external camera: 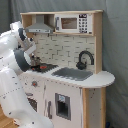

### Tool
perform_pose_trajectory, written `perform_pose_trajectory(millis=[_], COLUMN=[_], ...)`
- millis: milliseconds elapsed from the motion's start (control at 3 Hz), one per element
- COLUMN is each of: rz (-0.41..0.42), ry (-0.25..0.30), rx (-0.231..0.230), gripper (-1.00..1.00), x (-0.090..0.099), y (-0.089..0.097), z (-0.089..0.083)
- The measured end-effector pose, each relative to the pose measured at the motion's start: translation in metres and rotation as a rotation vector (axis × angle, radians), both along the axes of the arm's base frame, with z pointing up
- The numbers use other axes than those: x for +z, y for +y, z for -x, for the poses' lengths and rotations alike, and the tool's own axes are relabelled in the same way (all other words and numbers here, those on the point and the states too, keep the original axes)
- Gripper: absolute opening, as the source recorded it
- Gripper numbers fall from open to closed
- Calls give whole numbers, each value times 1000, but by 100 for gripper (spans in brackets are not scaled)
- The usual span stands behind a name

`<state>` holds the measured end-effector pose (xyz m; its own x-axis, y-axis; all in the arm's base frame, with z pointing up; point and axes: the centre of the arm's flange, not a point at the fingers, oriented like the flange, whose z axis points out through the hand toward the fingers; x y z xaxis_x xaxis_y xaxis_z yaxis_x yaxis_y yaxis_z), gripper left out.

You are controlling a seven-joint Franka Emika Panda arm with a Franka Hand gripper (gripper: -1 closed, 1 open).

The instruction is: Play with the kitchen

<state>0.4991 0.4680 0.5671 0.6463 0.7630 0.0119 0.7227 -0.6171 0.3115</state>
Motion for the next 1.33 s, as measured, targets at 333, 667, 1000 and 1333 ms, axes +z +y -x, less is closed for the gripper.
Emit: perform_pose_trajectory(millis=[333,667,1000,1333], rz=[6,9,4,10], ry=[12,30,63,108], rx=[5,16,35,98], gripper=[100,100,100,100], x=[1,-3,-15,-27], y=[5,13,19,15], z=[-4,-6,-11,-20])
